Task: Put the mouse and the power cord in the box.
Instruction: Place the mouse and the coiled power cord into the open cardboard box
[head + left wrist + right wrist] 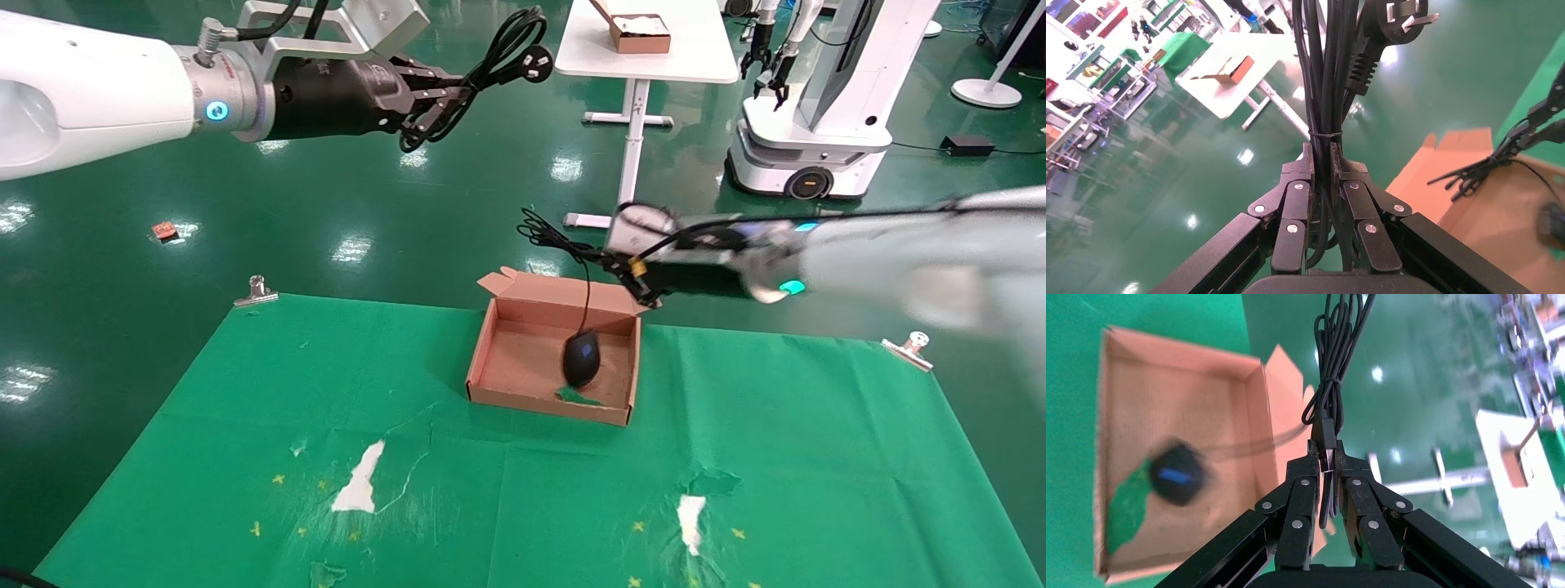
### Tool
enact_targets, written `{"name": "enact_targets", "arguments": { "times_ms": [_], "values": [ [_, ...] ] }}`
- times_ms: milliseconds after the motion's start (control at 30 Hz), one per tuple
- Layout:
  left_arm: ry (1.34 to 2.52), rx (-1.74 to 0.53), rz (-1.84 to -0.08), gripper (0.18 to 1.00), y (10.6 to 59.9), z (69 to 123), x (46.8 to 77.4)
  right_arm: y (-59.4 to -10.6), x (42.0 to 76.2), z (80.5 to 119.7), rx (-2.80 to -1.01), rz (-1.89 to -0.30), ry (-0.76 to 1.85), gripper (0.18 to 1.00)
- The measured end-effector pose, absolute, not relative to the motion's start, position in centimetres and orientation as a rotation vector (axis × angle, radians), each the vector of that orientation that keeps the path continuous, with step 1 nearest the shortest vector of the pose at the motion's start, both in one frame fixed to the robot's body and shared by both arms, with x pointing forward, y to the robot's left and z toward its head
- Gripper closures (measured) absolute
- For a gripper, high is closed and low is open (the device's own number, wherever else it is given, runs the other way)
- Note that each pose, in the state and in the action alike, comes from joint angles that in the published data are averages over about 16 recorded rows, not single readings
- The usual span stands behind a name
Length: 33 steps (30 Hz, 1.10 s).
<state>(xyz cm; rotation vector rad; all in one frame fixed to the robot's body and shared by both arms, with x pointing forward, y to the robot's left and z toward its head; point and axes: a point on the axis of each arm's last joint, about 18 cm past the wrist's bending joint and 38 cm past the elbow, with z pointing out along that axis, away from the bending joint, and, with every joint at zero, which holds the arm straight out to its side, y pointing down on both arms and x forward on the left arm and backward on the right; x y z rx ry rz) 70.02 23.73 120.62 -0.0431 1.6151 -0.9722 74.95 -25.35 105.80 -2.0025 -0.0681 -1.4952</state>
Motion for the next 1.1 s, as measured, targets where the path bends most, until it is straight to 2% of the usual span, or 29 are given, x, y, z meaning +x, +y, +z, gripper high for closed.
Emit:
{"name": "enact_targets", "arguments": {
  "times_ms": [300,567,833,1100],
  "values": [
    [1.645,-0.04,-0.927,0.956,26.2,120.0,69.5,-22.8,76.9,100.9,-2.024,-1.445,0.027,0.962],
    [1.684,-0.021,-0.903,0.956,26.9,119.2,69.2,-22.5,76.9,99.2,-2.028,-1.388,0.054,0.957],
    [1.719,0.034,-0.835,0.957,25.1,118.2,70.0,-24.2,76.9,100.8,-1.999,-1.433,0.094,0.911],
    [1.765,0.057,-0.825,0.957,20.6,113.6,72.7,-29.6,74.6,106.9,-1.97,-1.565,0.028,0.803]
  ]
}}
